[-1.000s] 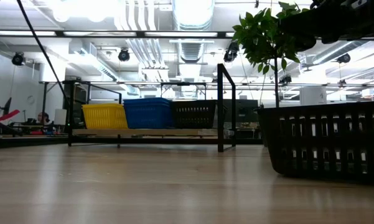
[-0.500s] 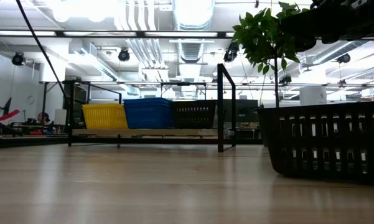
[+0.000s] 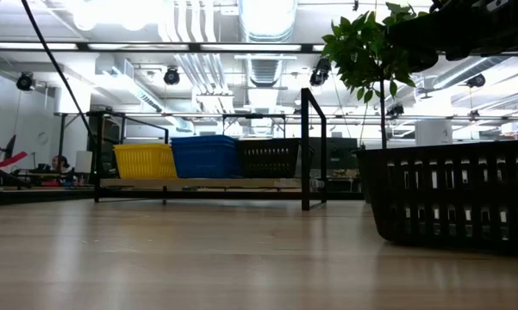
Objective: Stack baskets on shelf by color
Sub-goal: Stack the yellow basket on top of the other yellow baskets on the shelf
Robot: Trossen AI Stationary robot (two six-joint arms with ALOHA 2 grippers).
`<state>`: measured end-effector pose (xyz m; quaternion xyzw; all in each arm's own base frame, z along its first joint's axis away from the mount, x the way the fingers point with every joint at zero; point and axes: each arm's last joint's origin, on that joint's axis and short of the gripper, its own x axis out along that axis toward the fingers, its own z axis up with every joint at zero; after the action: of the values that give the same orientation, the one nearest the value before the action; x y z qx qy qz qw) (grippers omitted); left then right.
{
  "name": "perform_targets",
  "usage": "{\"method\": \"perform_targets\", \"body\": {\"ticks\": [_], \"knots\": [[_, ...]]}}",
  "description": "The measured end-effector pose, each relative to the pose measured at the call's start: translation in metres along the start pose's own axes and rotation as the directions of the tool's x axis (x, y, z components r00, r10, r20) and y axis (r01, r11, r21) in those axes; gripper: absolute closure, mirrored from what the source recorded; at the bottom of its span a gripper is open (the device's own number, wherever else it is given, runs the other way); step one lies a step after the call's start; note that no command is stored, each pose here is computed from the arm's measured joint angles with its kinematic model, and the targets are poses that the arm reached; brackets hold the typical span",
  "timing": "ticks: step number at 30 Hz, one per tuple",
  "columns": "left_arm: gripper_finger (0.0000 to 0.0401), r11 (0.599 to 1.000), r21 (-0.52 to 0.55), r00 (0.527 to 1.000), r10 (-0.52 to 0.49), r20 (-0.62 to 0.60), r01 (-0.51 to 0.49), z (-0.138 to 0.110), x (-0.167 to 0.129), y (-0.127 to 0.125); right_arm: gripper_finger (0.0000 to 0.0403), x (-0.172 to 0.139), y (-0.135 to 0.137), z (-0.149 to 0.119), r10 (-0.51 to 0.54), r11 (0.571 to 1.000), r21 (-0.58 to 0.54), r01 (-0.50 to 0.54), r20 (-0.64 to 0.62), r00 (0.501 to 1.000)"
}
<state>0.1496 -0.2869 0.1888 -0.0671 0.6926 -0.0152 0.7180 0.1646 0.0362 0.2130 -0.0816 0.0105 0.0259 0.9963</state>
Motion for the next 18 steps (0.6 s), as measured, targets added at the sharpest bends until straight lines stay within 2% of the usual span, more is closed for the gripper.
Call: {"method": "perform_targets", "body": {"ticks": [2, 10, 18], "knots": [[0.0393, 1.000, -0.004, 1.000, 0.001, -0.001, -0.001, 0.001, -0.001, 0.000, 0.0364, 0.000, 0.000, 0.000, 0.000, 1.000, 0.000, 0.000, -0.001, 1.000], [0.0400, 0.999, 0.032, 0.999, -0.016, 0.028, 0.015, 0.018, -0.021, -0.003, 0.0364, 0.000, 0.000, 0.000, 0.000, 1.000, -0.002, 0.000, -0.002, 1.000], [0.0401, 0.986, 0.143, 0.993, 0.072, 0.095, -0.085, 0.050, -0.053, 0.009, 0.0364, 0.000, 0.000, -0.001, 0.002, 1.000, -0.005, -0.002, -0.012, 1.000]]}}
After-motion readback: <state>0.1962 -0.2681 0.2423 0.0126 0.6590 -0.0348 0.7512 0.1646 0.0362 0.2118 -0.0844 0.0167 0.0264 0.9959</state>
